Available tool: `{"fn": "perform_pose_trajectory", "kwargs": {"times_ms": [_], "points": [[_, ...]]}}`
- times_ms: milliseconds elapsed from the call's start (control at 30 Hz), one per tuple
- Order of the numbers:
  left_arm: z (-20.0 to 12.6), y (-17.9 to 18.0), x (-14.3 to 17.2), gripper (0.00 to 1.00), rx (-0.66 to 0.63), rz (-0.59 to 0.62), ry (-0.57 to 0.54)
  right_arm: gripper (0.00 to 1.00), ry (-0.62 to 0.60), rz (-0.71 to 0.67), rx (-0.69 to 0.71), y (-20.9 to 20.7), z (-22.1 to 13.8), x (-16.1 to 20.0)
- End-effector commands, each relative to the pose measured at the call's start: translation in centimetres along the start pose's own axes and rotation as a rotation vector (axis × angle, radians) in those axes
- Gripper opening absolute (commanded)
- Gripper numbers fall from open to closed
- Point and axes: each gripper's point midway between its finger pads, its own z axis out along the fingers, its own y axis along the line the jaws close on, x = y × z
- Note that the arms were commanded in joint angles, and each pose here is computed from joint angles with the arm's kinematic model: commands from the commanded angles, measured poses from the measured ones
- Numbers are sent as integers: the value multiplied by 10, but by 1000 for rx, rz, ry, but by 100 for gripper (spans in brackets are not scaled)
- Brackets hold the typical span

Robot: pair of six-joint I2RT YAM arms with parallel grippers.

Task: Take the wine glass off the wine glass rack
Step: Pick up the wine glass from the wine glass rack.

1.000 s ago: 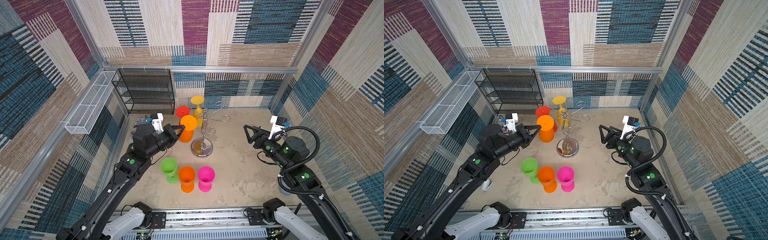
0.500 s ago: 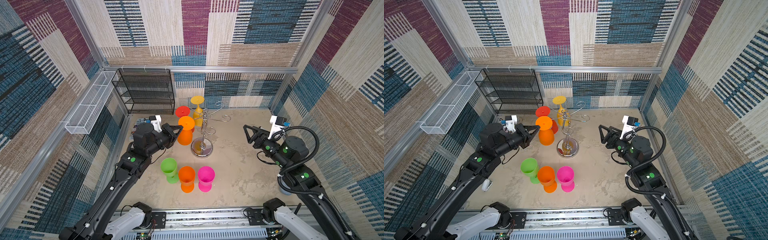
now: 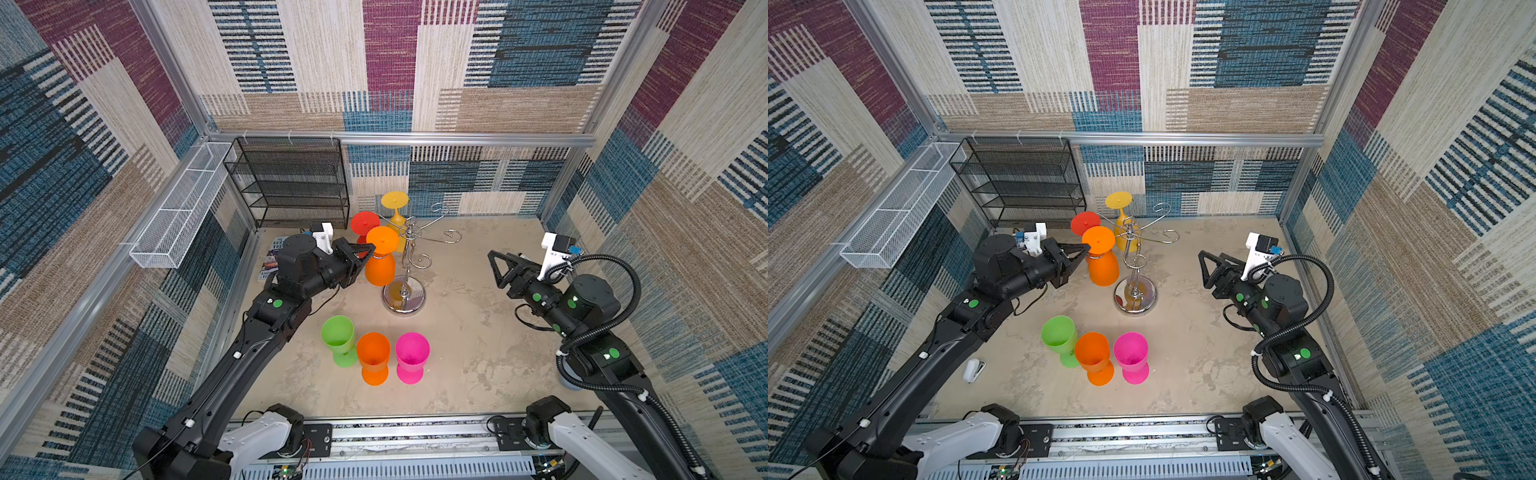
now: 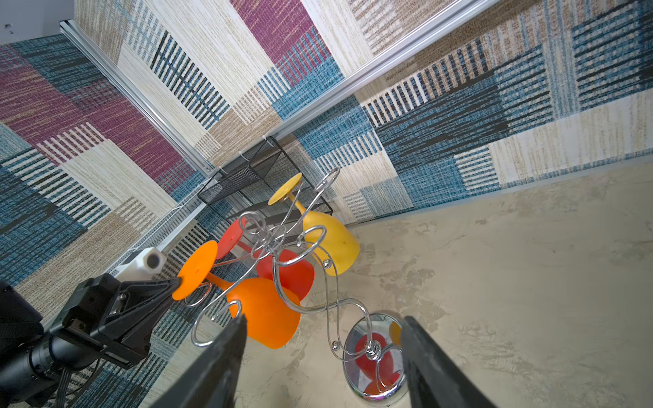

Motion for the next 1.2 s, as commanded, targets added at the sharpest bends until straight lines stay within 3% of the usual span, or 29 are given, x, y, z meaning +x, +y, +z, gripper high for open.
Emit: {"fn": "perform_pose_trajectory", "kwargs": {"times_ms": [0, 500, 1167], "points": [[1, -16, 1, 0, 60, 13, 16, 70, -17, -1, -3, 1, 1, -4], [0, -11, 23, 0, 62, 3, 88, 70, -5, 15, -15, 3, 4, -2], [-42, -24, 65, 0, 108, 30, 188, 70, 5, 41, -32, 7, 3, -2]]}}
